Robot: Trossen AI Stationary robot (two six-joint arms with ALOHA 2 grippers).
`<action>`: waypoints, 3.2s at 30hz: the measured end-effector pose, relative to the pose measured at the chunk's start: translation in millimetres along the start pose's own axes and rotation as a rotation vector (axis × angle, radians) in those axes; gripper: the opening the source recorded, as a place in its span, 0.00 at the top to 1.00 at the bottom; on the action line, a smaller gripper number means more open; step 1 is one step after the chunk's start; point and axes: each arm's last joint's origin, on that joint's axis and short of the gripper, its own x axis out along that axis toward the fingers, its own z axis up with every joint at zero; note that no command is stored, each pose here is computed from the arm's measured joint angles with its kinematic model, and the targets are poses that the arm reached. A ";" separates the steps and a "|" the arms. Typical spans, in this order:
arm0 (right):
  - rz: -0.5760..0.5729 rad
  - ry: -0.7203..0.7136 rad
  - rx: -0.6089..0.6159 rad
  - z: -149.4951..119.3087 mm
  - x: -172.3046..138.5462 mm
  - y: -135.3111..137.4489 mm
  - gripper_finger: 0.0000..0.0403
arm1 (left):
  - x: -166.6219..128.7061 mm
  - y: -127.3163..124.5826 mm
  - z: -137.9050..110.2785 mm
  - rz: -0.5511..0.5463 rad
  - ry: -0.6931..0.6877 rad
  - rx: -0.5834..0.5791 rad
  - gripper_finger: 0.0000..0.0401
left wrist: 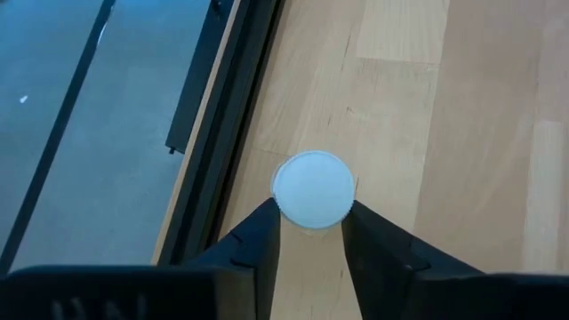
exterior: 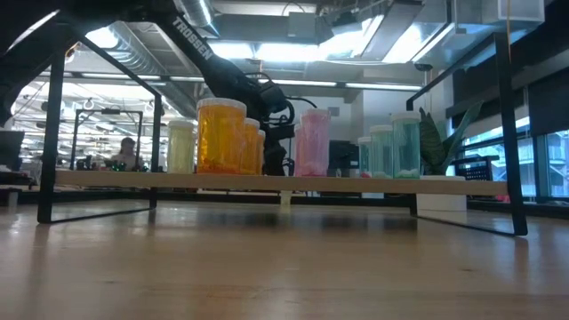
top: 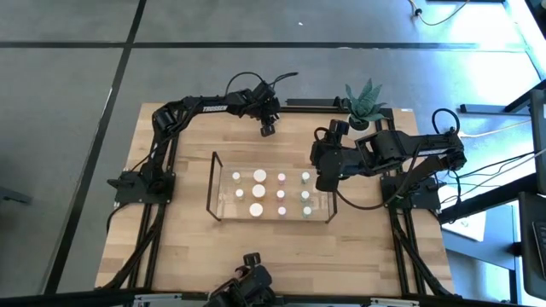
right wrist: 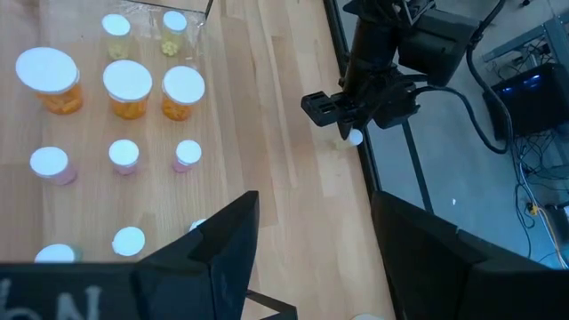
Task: Pick and place medicine bottles onto shelf by color
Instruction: Put the yellow pill bottle aligned with the yellow pill bottle on the shelf
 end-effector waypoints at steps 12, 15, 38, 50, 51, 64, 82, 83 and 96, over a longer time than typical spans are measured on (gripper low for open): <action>0.000 0.000 0.002 0.0 0.1 0.1 0.45 | 1.1 0.7 -1.4 0.040 0.025 -0.015 0.67; -0.001 0.000 0.001 0.0 0.1 0.0 0.45 | 0.7 4.2 -2.9 0.166 0.073 -0.074 0.67; -0.002 0.000 0.003 0.0 0.1 0.0 0.45 | -16.1 0.8 0.7 0.195 0.115 -0.085 0.66; -0.005 0.003 0.006 0.0 0.9 -1.2 0.45 | -35.6 -0.7 -2.0 0.109 0.170 -0.078 0.66; -0.007 0.005 0.009 0.1 1.7 -2.4 0.45 | -36.0 -1.1 -2.9 0.101 0.179 -0.092 0.66; 0.041 0.086 0.125 -1.0 27.2 -40.4 0.45 | -60.3 18.8 -10.9 0.148 0.201 -0.400 0.66; 0.068 0.097 0.110 -2.3 43.5 -70.3 0.45 | -67.6 13.5 -11.9 -0.010 0.225 0.128 0.66; 0.069 0.096 0.100 -2.3 43.5 -70.3 0.45 | -67.7 13.1 -12.3 -0.023 0.226 0.178 0.66; 0.069 0.098 0.089 -2.5 43.5 -70.3 0.45 | -55.8 17.1 -20.6 -0.147 0.190 0.378 0.66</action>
